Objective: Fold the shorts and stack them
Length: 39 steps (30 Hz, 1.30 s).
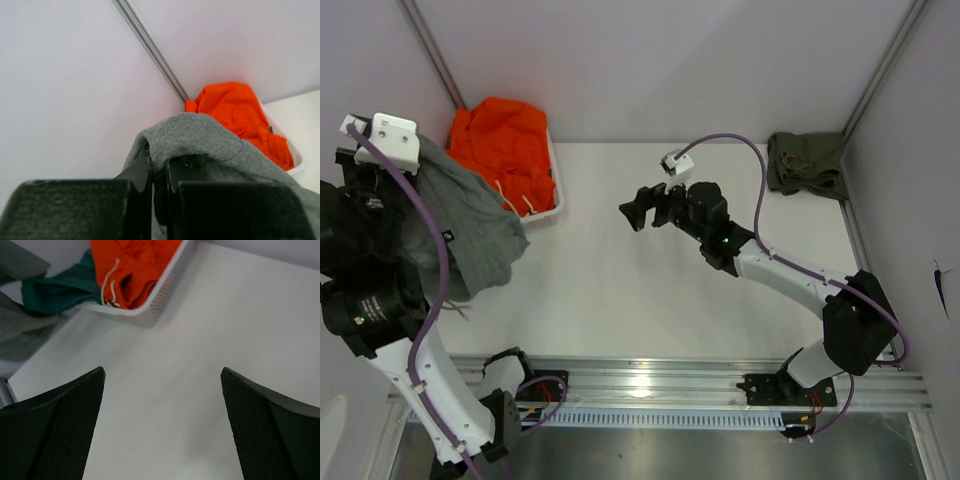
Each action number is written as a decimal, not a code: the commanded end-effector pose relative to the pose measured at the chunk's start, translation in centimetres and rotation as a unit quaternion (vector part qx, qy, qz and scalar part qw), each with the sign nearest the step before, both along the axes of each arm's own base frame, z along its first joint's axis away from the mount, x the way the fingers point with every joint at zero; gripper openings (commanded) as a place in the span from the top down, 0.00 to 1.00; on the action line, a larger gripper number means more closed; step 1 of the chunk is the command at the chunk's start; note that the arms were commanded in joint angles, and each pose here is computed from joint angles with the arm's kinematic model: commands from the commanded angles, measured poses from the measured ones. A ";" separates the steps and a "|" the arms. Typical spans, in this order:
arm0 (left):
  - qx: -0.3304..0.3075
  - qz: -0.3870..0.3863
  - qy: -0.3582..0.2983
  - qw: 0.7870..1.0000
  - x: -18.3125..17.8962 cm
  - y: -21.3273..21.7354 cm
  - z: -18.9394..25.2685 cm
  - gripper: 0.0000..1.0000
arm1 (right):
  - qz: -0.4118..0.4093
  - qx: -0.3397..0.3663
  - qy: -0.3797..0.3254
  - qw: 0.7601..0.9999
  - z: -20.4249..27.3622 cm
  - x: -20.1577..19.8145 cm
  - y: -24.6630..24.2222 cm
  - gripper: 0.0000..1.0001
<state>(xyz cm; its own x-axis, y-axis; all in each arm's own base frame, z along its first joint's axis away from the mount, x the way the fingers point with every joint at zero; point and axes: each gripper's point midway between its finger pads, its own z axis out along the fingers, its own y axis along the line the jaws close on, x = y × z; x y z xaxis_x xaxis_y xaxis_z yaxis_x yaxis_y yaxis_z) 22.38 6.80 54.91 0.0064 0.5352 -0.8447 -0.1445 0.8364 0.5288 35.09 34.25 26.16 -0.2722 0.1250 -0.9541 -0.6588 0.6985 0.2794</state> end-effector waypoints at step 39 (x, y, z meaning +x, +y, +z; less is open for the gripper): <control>0.025 0.012 -0.349 0.937 -13.6 -4.8 15.6 0.99 | 0.073 0.142 0.031 0.987 -9.5 11.8 25.2 0.13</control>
<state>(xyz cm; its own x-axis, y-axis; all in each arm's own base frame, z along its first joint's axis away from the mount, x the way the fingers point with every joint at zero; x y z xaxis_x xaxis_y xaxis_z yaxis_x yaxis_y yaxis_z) 7.77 2.76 71.05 0.5151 0.6075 -0.6047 -0.5444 0.7767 0.3167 46.15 61.19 8.68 -0.4366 0.2399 -0.8671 -0.6970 0.5192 0.4946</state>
